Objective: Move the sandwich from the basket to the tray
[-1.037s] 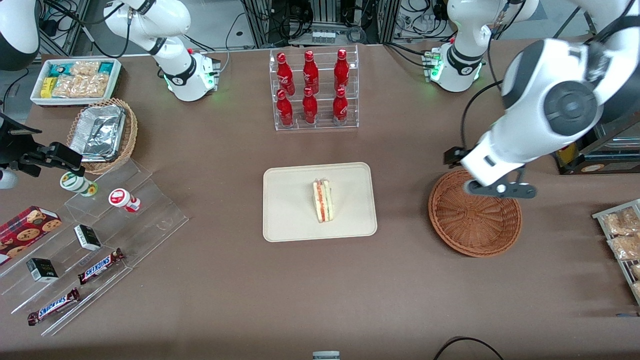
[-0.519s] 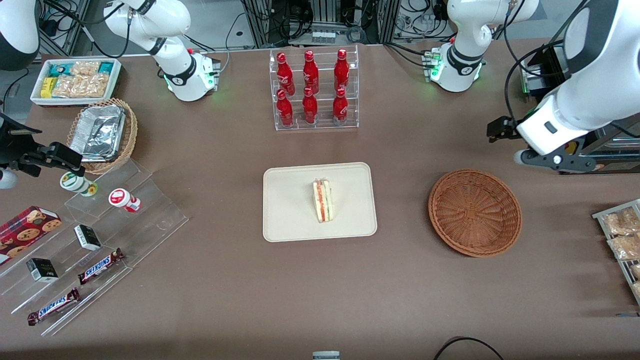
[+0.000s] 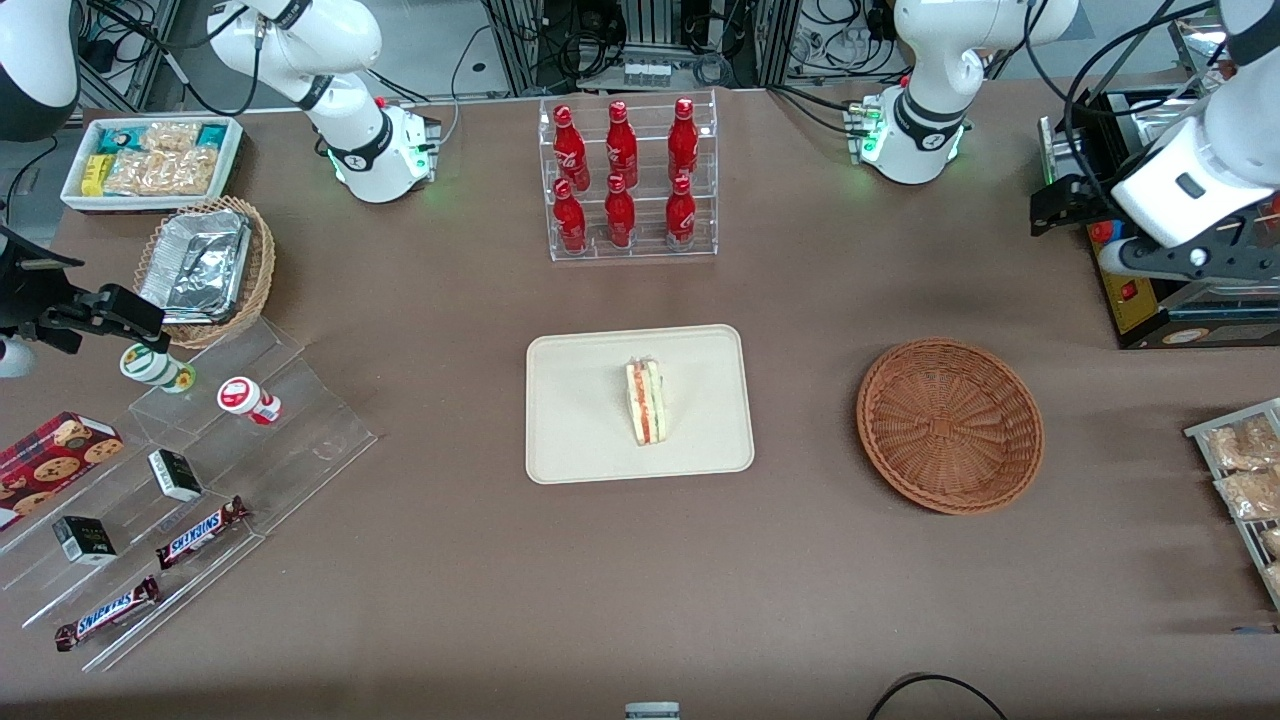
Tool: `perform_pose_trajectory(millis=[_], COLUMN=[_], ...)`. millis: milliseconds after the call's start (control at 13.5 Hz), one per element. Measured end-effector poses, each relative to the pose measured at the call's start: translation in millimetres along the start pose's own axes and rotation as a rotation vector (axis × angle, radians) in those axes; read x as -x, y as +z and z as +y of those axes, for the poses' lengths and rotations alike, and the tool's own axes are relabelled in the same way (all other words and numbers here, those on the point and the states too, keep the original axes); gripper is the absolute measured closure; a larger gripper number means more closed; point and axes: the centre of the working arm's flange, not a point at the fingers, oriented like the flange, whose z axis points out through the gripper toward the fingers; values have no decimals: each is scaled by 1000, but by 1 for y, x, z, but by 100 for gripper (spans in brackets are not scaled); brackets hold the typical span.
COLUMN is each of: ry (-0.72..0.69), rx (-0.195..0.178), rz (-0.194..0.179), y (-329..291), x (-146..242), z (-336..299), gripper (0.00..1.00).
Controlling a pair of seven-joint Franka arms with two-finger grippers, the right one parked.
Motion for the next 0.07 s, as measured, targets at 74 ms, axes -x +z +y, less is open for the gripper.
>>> perform_pose_trajectory(millis=[74], ry=[-10], rx=[3], rz=[5], y=[-3], x=[3], z=[-6], gripper=[0])
